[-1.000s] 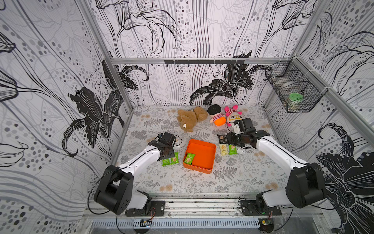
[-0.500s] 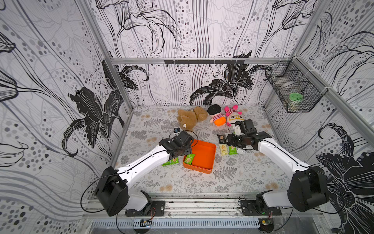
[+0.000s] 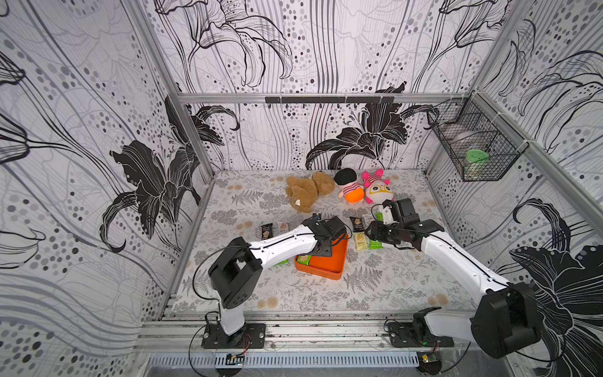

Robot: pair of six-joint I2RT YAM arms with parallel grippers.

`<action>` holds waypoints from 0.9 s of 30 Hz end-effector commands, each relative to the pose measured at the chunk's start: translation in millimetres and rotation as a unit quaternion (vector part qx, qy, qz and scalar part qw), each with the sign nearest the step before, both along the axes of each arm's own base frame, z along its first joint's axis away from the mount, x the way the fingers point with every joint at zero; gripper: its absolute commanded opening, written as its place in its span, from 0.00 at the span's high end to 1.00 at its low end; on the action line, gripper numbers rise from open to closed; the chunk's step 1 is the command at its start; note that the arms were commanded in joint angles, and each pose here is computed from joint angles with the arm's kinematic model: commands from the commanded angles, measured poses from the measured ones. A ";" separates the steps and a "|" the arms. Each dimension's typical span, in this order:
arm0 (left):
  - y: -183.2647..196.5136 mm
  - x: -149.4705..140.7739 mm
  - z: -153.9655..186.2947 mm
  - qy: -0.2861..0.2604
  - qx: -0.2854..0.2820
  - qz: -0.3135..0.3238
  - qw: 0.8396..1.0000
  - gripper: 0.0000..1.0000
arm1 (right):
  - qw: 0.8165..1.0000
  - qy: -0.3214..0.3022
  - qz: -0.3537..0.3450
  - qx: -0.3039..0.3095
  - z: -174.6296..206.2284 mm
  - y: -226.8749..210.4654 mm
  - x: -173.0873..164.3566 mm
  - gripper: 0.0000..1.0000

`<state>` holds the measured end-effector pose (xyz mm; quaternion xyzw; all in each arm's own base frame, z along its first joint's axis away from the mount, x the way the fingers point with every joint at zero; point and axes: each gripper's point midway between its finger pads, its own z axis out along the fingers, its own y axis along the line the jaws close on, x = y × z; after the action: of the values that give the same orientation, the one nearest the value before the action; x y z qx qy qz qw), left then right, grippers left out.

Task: Take the cookies out of the storage box
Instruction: Pick up the cookie from the storage box.

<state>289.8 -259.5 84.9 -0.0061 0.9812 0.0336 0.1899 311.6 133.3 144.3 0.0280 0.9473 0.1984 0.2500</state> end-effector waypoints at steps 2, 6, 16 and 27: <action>13.8 -0.5 -6.6 0.012 0.066 -0.004 0.998 0.26 | 1.000 0.006 -0.013 -0.014 -1.4 -9.4 -6.0 0.43; 20.9 -5.4 -19.6 0.028 0.088 -0.004 0.996 0.25 | 1.000 0.007 -0.014 -0.018 -2.4 -10.8 -6.3 0.43; 23.3 -12.4 -38.5 0.048 0.095 -0.027 0.994 0.24 | 1.000 0.013 -0.012 -0.024 -4.7 -9.4 0.1 0.43; 18.5 -13.0 -50.1 0.061 0.093 -0.040 0.993 0.24 | 0.999 0.020 -0.009 -0.032 -8.7 -9.5 3.3 0.43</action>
<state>277.7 -239.2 40.7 0.0430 0.9830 0.1178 0.1339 311.3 128.1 130.1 0.0350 0.9561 0.1770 0.2308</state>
